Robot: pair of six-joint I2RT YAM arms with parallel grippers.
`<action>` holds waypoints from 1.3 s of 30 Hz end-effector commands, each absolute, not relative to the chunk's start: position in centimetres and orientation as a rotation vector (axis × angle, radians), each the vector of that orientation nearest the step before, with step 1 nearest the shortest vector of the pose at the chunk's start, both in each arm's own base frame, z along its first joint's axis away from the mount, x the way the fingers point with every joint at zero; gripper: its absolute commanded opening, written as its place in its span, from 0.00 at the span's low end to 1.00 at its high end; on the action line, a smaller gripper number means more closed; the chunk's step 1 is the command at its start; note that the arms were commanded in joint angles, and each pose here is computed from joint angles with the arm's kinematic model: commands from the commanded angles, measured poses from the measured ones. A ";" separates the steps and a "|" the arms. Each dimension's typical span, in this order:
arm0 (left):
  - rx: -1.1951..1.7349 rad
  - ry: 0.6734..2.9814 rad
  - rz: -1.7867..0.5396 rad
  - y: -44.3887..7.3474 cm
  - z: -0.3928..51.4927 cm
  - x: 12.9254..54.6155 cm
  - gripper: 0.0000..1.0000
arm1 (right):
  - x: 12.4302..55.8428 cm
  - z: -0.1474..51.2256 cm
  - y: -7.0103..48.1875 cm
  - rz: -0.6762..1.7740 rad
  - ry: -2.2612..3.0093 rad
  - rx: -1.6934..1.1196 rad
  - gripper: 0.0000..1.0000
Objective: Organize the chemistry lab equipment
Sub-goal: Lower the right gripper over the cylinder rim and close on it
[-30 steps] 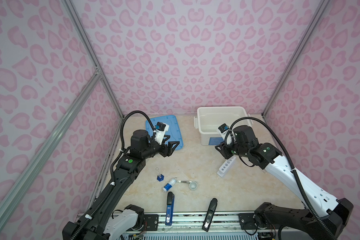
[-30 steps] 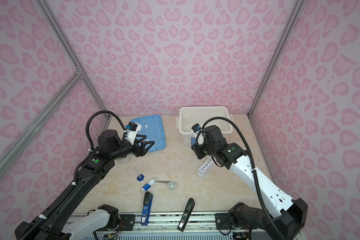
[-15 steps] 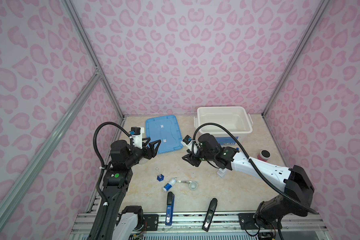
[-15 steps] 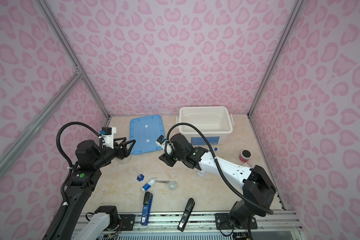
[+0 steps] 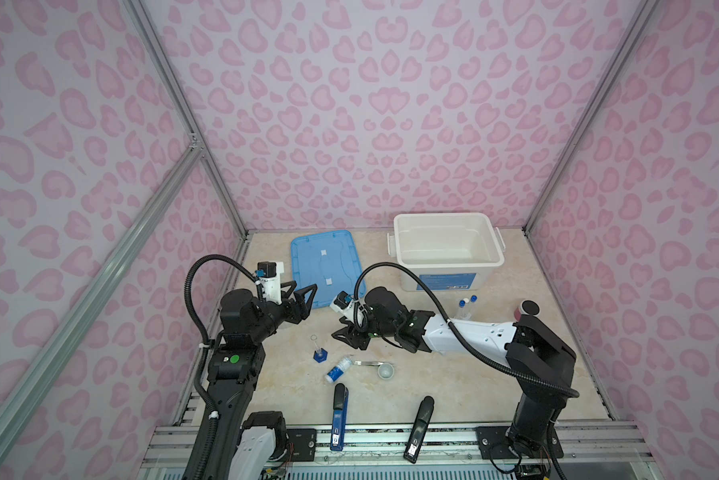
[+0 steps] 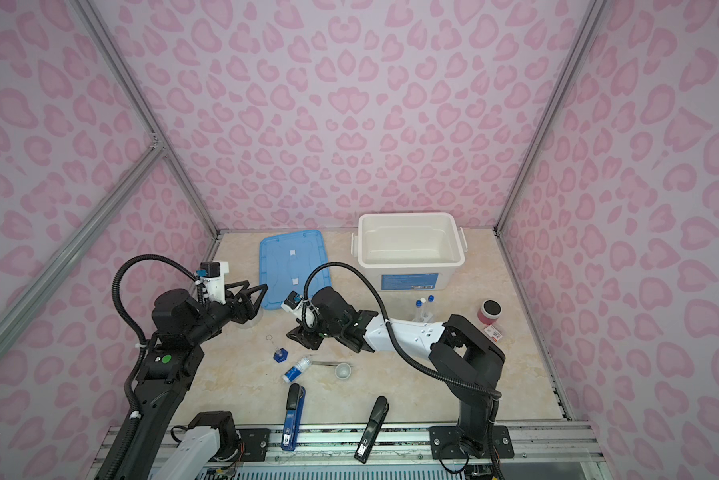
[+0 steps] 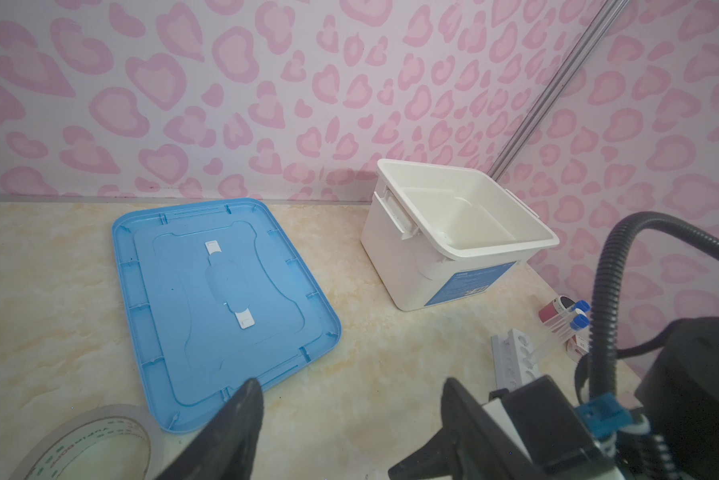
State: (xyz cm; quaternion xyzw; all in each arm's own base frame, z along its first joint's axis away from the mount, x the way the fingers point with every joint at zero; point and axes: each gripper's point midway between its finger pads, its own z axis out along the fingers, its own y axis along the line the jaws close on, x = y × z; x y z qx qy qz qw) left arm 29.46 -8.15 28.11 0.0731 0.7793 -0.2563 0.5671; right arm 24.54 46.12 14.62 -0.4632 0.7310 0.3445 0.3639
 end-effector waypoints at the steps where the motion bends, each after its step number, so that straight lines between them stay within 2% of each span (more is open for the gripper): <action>1: 0.168 1.804 -0.577 -7.8 28.7 29.8 0.70 | 25.0 15.9 48.0 0.954 1.786 -1.134 0.51; 39: 0.200 1.822 -0.597 -8.2 28.3 29.9 0.69 | 22.5 12.6 52.8 1.055 1.722 -1.244 0.44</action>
